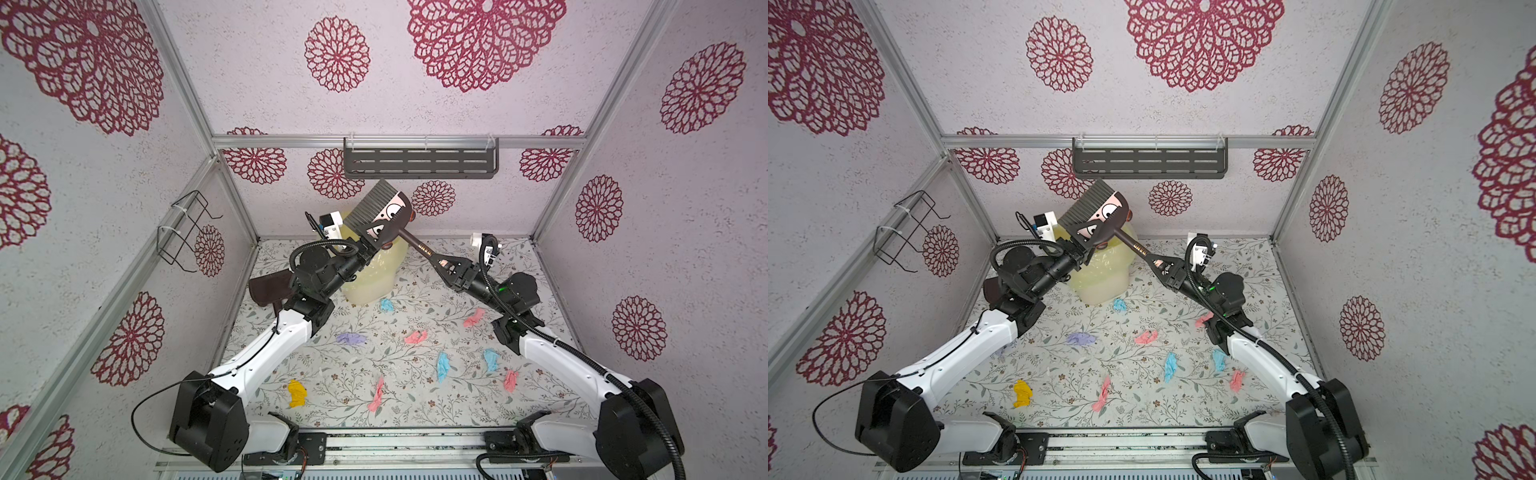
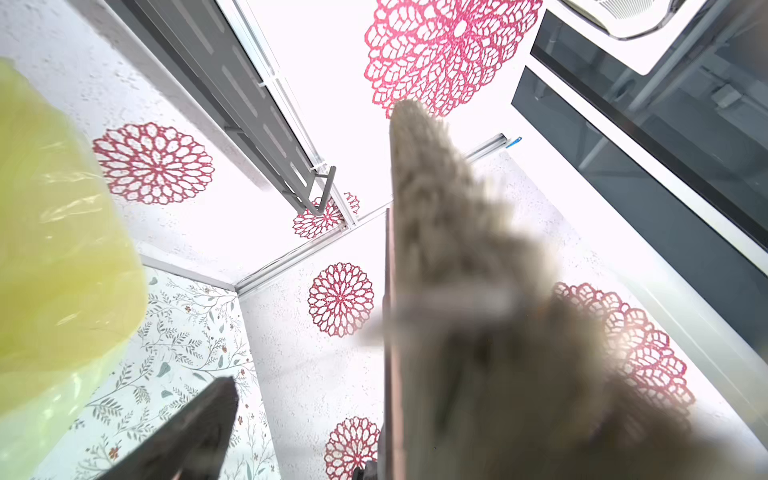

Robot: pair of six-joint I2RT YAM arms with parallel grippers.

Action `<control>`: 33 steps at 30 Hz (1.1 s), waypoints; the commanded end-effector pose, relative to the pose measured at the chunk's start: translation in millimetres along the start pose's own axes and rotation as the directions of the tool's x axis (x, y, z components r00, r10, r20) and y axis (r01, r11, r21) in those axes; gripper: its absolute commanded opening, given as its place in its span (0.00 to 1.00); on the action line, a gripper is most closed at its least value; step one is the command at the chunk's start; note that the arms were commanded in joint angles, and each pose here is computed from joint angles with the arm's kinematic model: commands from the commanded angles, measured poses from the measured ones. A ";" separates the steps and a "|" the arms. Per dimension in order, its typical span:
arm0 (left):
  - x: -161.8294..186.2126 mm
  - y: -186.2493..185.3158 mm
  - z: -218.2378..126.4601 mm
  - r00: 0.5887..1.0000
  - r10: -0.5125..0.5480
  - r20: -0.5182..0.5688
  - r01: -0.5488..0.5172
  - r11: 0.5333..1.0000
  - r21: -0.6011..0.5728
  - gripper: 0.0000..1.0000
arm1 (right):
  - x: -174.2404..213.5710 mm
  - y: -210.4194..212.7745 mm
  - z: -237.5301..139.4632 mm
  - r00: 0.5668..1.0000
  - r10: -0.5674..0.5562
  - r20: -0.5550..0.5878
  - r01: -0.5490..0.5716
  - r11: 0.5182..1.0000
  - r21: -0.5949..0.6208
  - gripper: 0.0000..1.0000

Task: Sweep away the paper scraps from the table

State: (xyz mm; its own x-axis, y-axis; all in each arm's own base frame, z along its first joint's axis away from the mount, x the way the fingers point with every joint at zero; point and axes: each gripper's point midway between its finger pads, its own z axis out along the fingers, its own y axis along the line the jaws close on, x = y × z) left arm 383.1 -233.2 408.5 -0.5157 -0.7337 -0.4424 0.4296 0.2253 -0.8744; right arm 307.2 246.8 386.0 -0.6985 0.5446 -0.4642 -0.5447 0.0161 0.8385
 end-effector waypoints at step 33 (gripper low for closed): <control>-24.0 197.5 -263.0 0.996 0.053 -0.068 -0.083 0.364 -0.928 0.97 | -90.6 38.6 -136.1 0.929 -0.336 0.154 0.266 0.897 0.353 0.00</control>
State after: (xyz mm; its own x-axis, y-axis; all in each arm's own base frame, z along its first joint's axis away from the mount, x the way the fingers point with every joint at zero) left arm 282.4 -9.9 199.3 -0.5346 -0.6807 -0.5008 -0.4795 0.7323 -0.4835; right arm 301.9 89.5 395.3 -0.4582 0.6614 -0.5938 -0.4472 0.4058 0.7971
